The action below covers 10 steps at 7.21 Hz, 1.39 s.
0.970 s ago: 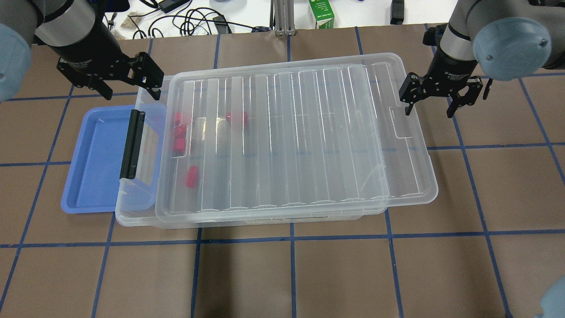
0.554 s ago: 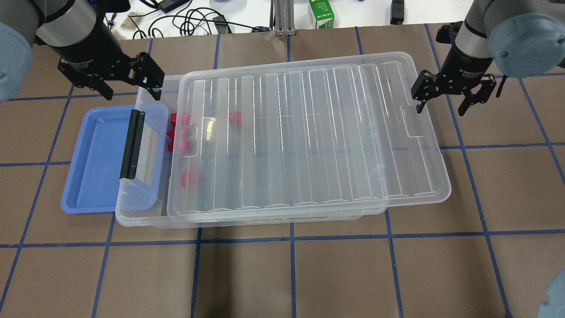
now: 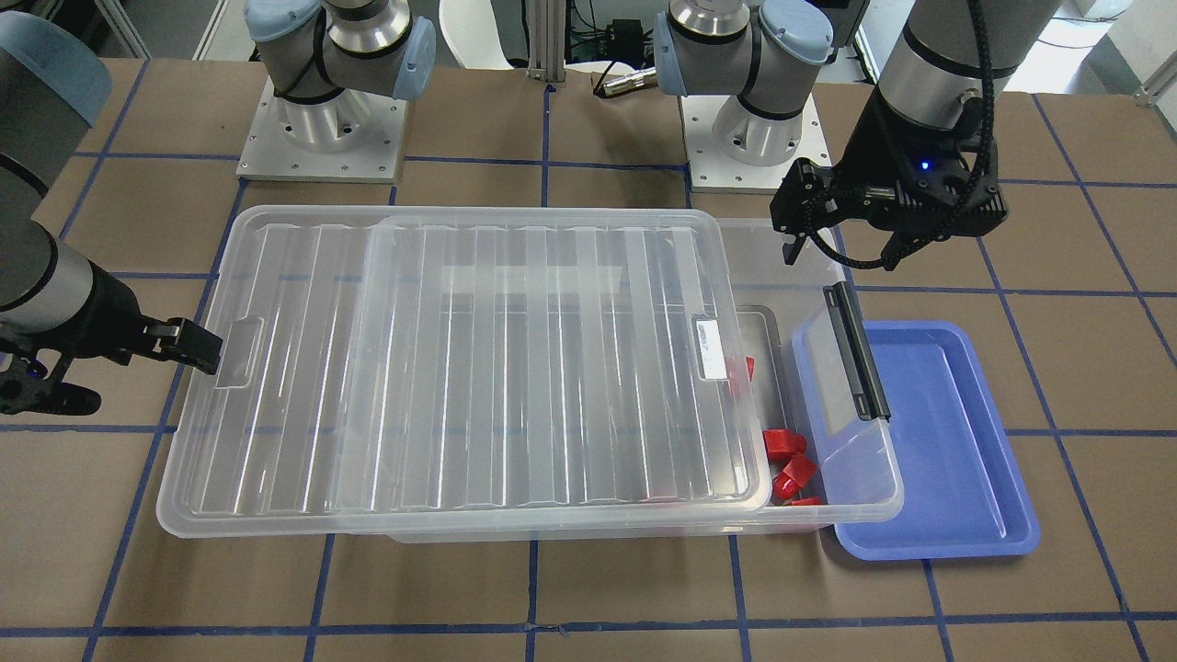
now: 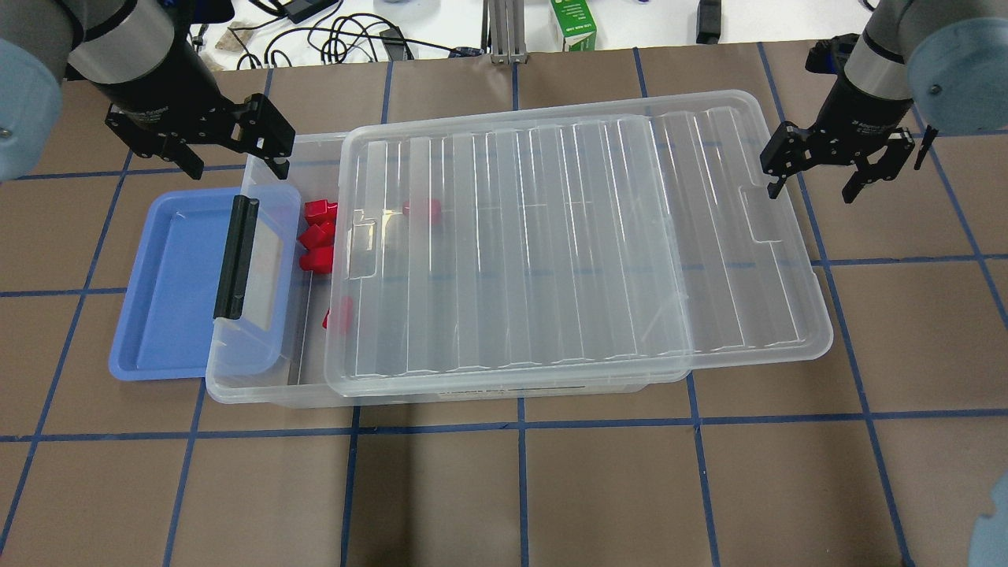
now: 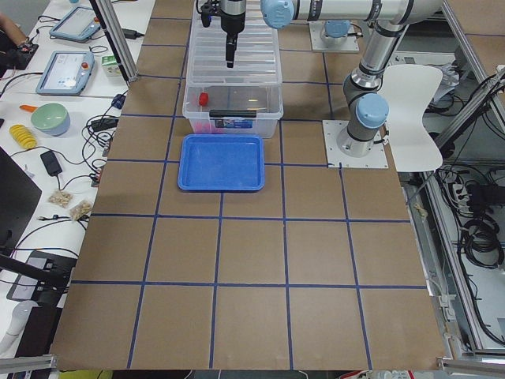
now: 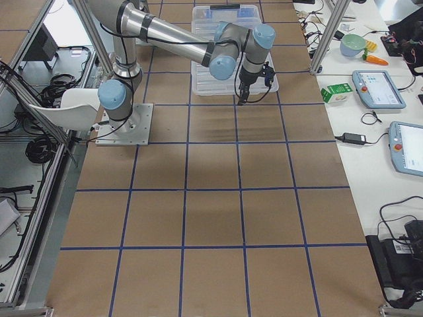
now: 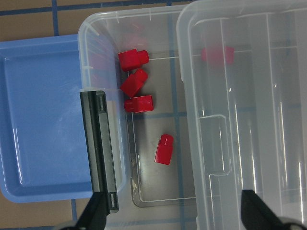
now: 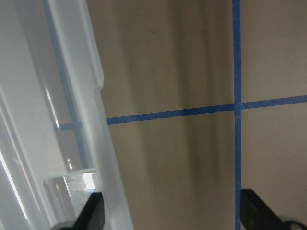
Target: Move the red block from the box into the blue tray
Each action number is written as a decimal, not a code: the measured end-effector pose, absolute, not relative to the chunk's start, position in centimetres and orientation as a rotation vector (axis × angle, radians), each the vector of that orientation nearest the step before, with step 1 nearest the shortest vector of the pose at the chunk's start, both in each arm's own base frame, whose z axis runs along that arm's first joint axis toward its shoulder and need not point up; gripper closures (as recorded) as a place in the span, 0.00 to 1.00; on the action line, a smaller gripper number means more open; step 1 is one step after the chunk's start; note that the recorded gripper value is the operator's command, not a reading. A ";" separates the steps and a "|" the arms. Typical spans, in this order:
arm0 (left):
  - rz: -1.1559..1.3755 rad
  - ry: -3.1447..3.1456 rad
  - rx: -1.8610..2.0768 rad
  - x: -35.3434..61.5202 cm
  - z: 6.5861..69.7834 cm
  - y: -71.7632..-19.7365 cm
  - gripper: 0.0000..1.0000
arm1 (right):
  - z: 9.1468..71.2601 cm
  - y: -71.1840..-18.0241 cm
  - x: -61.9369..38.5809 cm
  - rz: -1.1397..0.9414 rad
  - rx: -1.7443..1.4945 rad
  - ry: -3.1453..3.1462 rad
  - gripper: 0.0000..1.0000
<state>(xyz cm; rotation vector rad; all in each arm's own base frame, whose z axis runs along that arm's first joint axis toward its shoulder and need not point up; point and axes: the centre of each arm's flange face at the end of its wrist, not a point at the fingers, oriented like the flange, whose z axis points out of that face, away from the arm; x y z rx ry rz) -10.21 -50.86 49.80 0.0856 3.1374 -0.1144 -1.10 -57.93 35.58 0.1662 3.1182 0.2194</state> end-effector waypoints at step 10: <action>-0.101 3.141 0.093 -10.5 49.4 -50.7 0.00 | 35.8 -57.6 -6.2 0.222 0.092 3.130 0.00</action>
